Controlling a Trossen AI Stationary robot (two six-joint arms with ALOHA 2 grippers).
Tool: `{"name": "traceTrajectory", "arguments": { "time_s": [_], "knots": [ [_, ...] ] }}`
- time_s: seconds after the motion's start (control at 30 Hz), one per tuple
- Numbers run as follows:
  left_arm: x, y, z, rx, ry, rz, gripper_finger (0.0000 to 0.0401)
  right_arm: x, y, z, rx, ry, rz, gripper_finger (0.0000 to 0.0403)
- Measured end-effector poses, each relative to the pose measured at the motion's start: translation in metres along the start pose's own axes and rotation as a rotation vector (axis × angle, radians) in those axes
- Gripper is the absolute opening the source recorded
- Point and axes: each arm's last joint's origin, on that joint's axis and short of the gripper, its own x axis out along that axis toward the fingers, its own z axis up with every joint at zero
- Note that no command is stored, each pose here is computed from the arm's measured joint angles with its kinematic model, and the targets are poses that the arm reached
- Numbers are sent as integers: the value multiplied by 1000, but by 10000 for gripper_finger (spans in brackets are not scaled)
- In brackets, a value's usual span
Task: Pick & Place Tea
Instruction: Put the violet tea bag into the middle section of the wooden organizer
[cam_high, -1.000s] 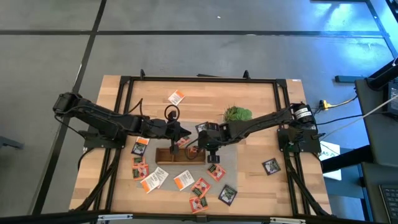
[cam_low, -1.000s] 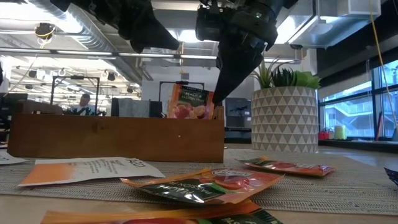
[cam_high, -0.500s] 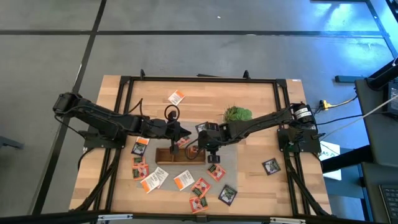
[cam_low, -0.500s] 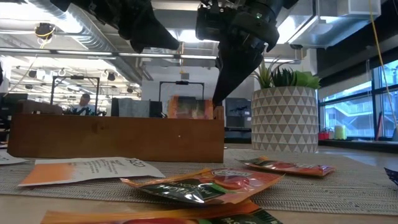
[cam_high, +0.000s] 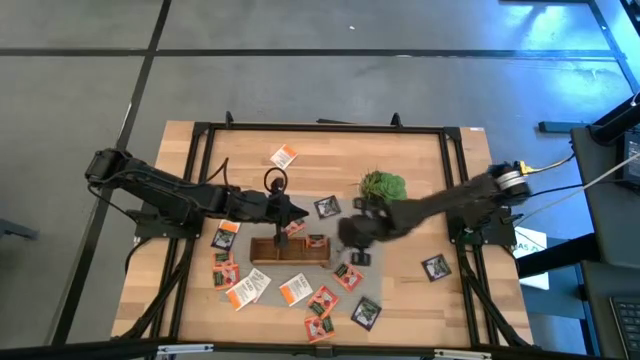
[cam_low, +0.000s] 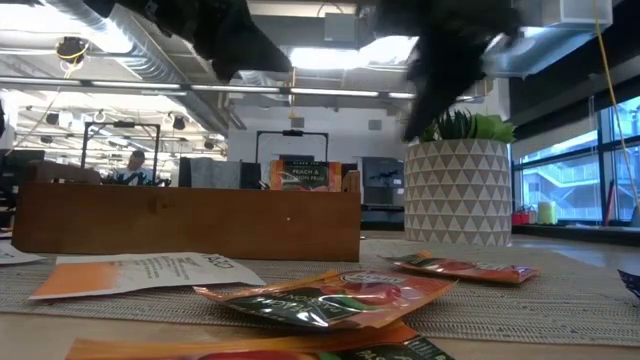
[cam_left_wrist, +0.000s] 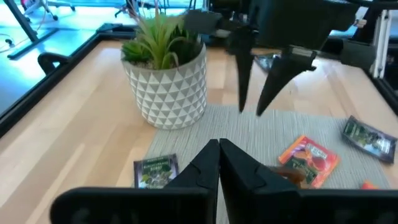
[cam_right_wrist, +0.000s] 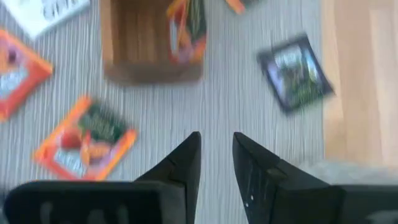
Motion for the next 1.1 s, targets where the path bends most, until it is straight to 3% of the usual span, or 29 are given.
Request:
{"name": "traceTrajectory", "arguments": {
  "time_s": [0.13, 0.27, 0.43, 0.53, 0.7, 0.87, 0.93, 1.1],
  "knots": [
    [1, -2, 6, -40, -59, -36, 8, -23, 11, -37, 97, -82, 114, 92],
    [14, -11, 4, -60, -95, -186, 10, -28, 21, -65, 173, -187, 258, 93],
    [40, -23, -2, -58, -198, -306, 6, -12, 32, -89, 166, -254, 387, 94],
    [56, -34, -8, -49, -179, -377, 3, -2, 39, -100, 169, -247, 504, 91],
    [87, -69, -8, -30, -99, -450, 3, 11, 41, -113, 222, -213, 542, 91],
    [113, -102, 4, 126, 68, -434, 3, 13, 40, -117, 220, -196, 540, 91],
    [116, -108, 11, 182, 138, -416, 3, 13, 40, -116, 217, -199, 540, 91],
    [117, -112, 29, 198, 197, -400, 3, 14, 39, -116, 221, -197, 534, 90]
  ]
}}
